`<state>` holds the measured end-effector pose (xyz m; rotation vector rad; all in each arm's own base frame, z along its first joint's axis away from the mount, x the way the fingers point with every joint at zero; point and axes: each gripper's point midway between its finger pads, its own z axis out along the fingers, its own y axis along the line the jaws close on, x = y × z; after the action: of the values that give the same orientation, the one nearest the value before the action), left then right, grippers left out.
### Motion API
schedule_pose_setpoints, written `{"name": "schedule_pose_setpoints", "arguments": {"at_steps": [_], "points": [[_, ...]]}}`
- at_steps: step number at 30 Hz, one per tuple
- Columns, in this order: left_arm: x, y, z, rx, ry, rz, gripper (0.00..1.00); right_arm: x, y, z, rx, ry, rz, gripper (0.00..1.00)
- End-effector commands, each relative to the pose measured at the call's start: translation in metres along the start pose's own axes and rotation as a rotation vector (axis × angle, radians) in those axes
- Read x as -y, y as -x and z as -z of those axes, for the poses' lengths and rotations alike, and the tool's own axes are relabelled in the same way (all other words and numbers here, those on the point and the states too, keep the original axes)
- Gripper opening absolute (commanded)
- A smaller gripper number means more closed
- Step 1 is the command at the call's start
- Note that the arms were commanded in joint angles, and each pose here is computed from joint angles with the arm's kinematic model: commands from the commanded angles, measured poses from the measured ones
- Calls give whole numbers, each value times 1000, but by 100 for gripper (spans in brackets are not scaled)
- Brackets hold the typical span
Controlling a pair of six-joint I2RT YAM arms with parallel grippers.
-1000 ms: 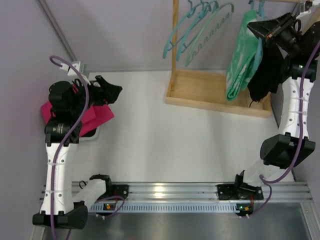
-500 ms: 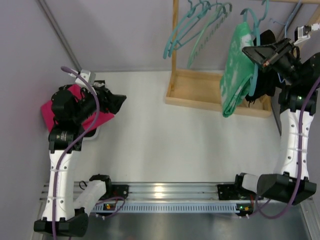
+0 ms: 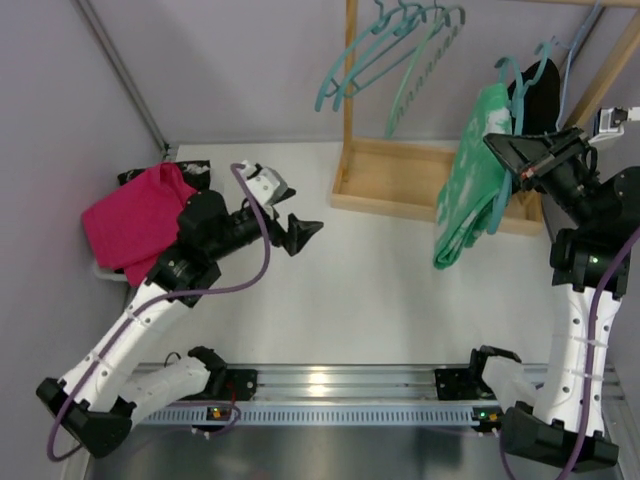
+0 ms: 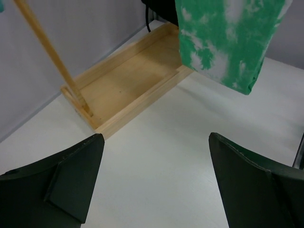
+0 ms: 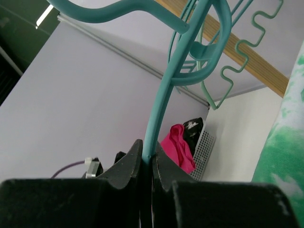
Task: Remove the trousers from the hanger
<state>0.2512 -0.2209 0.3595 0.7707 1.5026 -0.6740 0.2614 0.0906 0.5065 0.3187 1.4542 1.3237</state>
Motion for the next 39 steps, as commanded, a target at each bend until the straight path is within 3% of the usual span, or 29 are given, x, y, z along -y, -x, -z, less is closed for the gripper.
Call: {"name": "schedule_pose_setpoints", "arguments": {"at_steps": [1, 10, 19, 39], "points": [[9, 36, -26, 149, 41, -130, 98, -51, 21, 15, 181, 91, 173, 0], [127, 46, -88, 256, -79, -116, 98, -59, 33, 26, 286, 50, 94, 0], [197, 36, -129, 306, -77, -76, 98, -58, 35, 34, 342, 19, 44, 0], [238, 71, -184, 467, -118, -48, 96, -78, 31, 47, 377, 91, 12, 0]]}}
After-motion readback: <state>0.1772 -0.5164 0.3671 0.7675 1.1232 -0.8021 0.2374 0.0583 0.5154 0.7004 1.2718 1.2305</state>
